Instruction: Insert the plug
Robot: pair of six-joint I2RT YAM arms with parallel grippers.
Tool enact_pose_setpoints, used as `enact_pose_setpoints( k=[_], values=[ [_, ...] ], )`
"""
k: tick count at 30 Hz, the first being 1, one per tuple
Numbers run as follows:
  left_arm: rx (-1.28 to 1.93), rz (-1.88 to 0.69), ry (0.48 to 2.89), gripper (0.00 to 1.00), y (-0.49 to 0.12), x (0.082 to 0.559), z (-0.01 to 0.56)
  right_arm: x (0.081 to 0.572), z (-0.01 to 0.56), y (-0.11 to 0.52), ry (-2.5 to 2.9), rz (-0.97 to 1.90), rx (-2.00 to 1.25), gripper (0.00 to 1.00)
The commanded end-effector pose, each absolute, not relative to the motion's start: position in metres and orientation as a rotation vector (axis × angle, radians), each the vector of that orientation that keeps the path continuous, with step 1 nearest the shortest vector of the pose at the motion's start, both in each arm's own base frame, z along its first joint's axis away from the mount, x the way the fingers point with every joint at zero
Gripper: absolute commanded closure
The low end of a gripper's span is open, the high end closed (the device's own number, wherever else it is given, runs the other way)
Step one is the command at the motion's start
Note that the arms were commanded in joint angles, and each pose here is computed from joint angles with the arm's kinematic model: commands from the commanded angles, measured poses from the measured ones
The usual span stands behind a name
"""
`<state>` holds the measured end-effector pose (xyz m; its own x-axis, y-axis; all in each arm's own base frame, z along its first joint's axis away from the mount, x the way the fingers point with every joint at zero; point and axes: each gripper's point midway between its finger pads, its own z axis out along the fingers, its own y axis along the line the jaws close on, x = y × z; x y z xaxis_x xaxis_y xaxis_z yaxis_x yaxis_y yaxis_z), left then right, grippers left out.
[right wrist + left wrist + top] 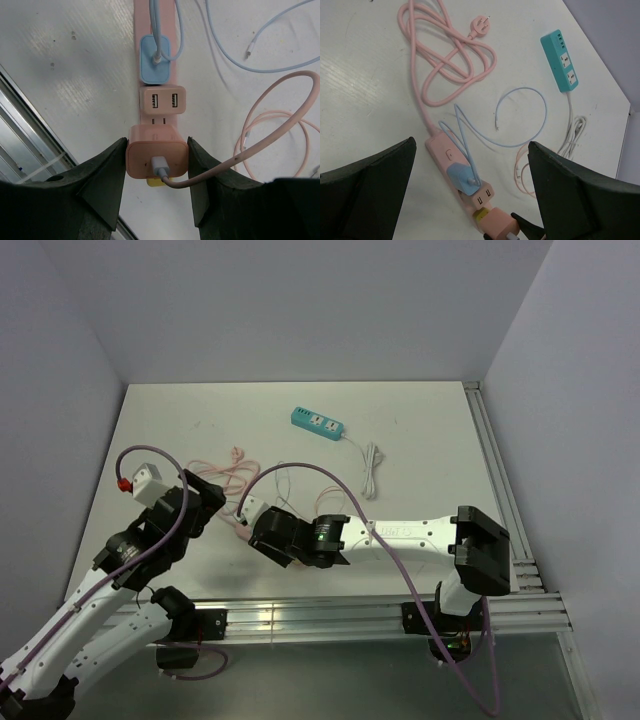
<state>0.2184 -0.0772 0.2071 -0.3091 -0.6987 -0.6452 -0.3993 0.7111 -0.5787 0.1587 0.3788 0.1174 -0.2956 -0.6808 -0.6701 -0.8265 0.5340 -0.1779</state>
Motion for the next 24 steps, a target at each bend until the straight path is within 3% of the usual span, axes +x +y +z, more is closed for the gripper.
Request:
enact_pose_setpoints(
  k=[1,24],
  values=[
    [-0.845,-0.422,1.905,0.0,-0.078,0.221,0.218,0.165,0.129,0.393,2.016,0.279,-1.172,1.0],
    [-0.831,-0.443,1.899,0.0,-0.078,0.218,0.216,0.171,0.099,0.386,2.048,0.182,-1.168,1.0]
  ],
)
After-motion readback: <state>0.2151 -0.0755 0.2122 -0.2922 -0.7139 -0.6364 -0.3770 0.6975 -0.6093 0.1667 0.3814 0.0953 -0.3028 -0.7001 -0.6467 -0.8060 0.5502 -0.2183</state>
